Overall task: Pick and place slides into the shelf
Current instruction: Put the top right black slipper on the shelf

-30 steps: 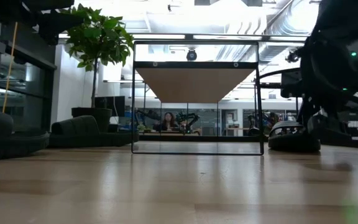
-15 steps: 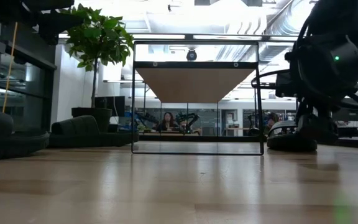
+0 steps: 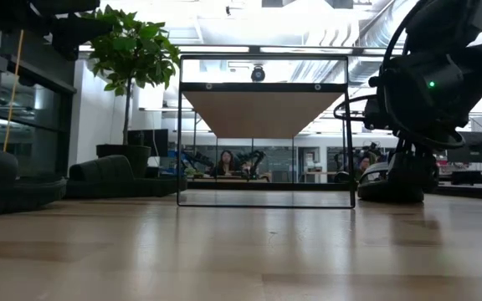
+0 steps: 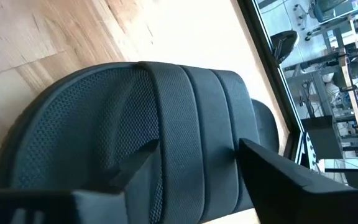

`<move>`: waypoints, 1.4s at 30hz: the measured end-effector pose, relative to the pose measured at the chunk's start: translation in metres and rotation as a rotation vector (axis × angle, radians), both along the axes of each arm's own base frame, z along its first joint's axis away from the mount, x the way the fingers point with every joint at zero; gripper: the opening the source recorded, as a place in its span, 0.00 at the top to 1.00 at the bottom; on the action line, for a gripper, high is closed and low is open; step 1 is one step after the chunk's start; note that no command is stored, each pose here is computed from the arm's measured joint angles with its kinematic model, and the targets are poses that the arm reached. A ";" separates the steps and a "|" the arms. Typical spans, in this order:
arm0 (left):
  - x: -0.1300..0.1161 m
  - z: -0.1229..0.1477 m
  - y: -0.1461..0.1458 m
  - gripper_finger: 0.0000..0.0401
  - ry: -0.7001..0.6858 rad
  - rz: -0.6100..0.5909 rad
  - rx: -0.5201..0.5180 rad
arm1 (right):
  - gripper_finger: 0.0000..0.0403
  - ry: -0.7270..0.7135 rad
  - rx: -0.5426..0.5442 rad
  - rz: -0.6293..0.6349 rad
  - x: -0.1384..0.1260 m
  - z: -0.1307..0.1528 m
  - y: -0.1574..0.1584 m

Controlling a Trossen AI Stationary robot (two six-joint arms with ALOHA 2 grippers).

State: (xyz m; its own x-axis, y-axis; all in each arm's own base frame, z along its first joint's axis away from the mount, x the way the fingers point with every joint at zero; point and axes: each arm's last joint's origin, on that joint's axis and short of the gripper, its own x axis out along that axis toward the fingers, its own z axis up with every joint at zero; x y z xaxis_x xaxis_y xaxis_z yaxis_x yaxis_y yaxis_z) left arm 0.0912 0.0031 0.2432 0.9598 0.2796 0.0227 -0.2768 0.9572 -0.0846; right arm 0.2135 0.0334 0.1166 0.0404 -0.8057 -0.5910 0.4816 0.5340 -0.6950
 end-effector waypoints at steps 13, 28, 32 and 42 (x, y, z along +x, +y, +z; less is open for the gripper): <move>0.000 0.000 0.000 0.40 0.000 -0.001 0.000 | 0.82 -0.005 0.018 -0.011 0.000 0.000 0.000; 0.000 0.000 0.000 0.40 0.000 0.000 0.000 | 0.99 -0.045 -0.009 -0.048 -0.003 0.003 -0.001; 0.000 0.000 0.000 0.40 0.001 0.007 0.000 | 1.00 -0.062 -0.021 -0.088 -0.009 0.010 -0.002; 0.000 -0.001 0.000 0.40 0.005 0.015 0.000 | 1.00 -0.203 -0.015 -0.094 -0.020 0.043 -0.006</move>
